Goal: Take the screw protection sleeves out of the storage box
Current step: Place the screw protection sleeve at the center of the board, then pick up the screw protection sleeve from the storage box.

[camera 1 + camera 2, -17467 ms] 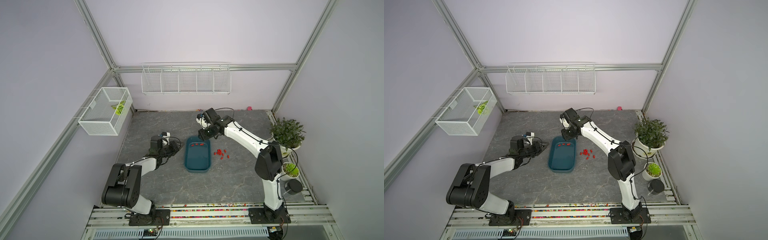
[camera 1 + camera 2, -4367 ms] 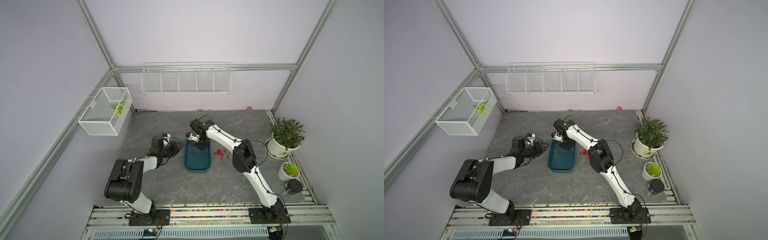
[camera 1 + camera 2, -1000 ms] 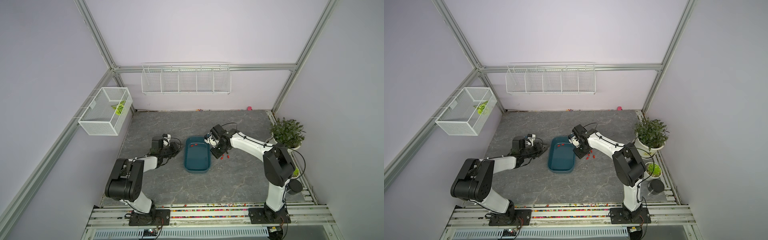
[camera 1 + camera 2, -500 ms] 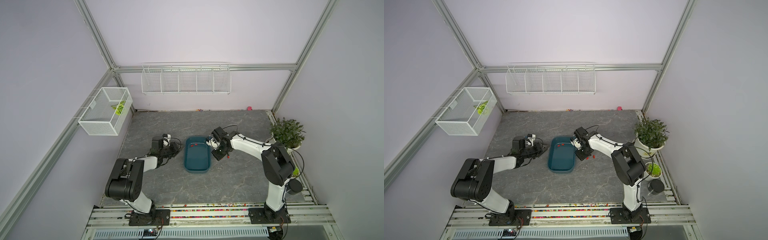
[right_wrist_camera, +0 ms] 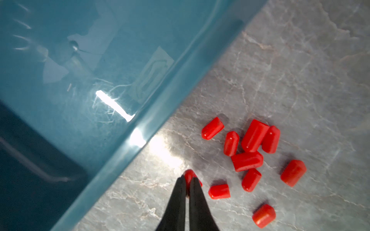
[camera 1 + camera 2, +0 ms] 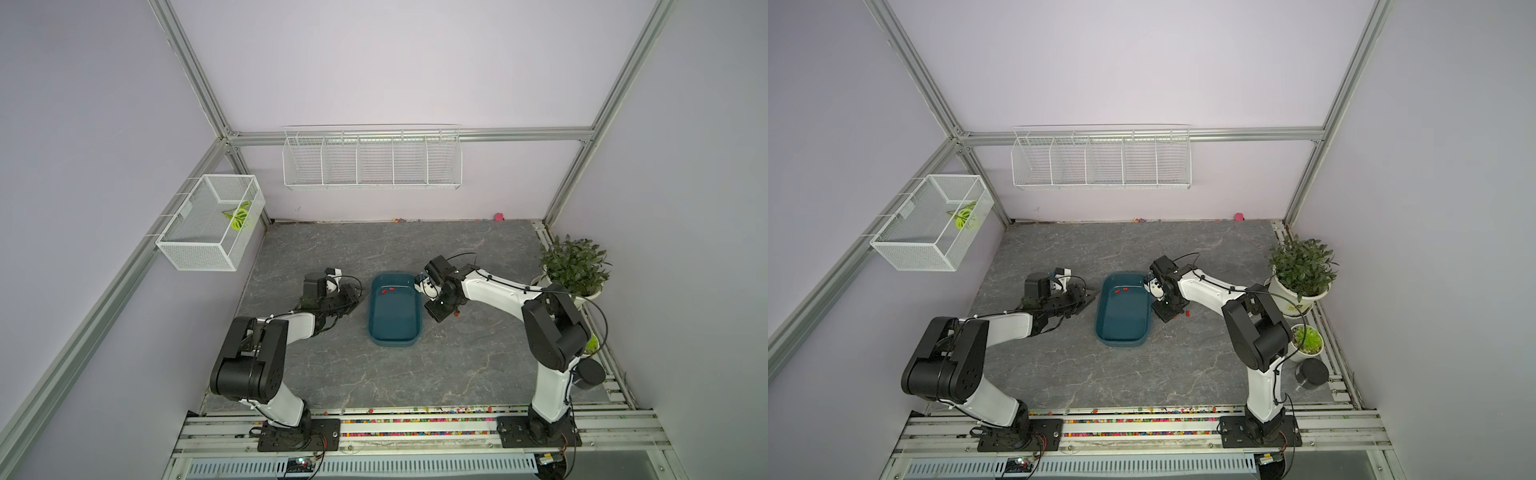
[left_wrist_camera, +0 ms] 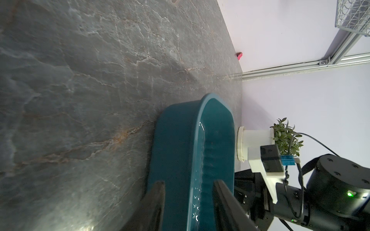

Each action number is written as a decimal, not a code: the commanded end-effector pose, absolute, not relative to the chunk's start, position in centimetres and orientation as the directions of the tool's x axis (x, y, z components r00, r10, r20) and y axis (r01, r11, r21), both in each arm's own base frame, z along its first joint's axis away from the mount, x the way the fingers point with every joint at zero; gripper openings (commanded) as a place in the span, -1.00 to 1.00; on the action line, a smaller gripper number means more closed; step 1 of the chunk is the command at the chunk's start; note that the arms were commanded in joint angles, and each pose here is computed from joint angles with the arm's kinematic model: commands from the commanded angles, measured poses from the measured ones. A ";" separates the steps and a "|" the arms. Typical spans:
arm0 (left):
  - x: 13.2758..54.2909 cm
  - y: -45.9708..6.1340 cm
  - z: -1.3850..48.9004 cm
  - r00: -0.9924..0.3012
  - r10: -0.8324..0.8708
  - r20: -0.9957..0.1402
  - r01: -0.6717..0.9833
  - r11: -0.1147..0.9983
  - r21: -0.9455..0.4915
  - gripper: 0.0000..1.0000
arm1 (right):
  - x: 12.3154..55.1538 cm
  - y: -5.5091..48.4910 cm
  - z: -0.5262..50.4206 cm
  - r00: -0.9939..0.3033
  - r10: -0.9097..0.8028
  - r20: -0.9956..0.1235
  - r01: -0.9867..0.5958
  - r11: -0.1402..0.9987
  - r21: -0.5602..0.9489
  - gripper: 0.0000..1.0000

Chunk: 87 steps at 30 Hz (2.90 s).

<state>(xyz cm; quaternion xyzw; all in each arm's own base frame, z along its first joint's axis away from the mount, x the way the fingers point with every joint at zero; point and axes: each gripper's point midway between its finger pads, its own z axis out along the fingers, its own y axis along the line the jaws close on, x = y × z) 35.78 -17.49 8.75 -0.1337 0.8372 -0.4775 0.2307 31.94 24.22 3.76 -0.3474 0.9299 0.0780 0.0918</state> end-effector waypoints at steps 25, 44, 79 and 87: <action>36.6 -17.6 9.5 -0.856 -0.439 -0.272 0.019 0.499 -0.866 -0.09 | 32.3 23.8 7.2 -0.745 -0.608 -0.275 -0.646 0.761 0.068 -0.25; 36.6 -17.6 9.4 -0.858 -0.438 -0.269 0.017 0.500 -0.866 -0.09 | 32.3 30.0 16.6 -0.646 -0.607 -0.464 -0.727 0.675 0.128 -0.20; 36.5 -17.1 9.8 -0.838 -0.462 -0.289 0.019 0.505 -0.863 -0.09 | 39.6 38.9 10.3 -0.732 -0.473 -0.490 -0.609 0.777 0.159 -0.30; 36.7 -17.4 9.2 -0.852 -0.449 -0.267 0.003 0.507 -0.862 -0.09 | 40.2 39.8 7.3 -0.745 -0.469 -0.474 -0.602 0.780 0.173 -0.29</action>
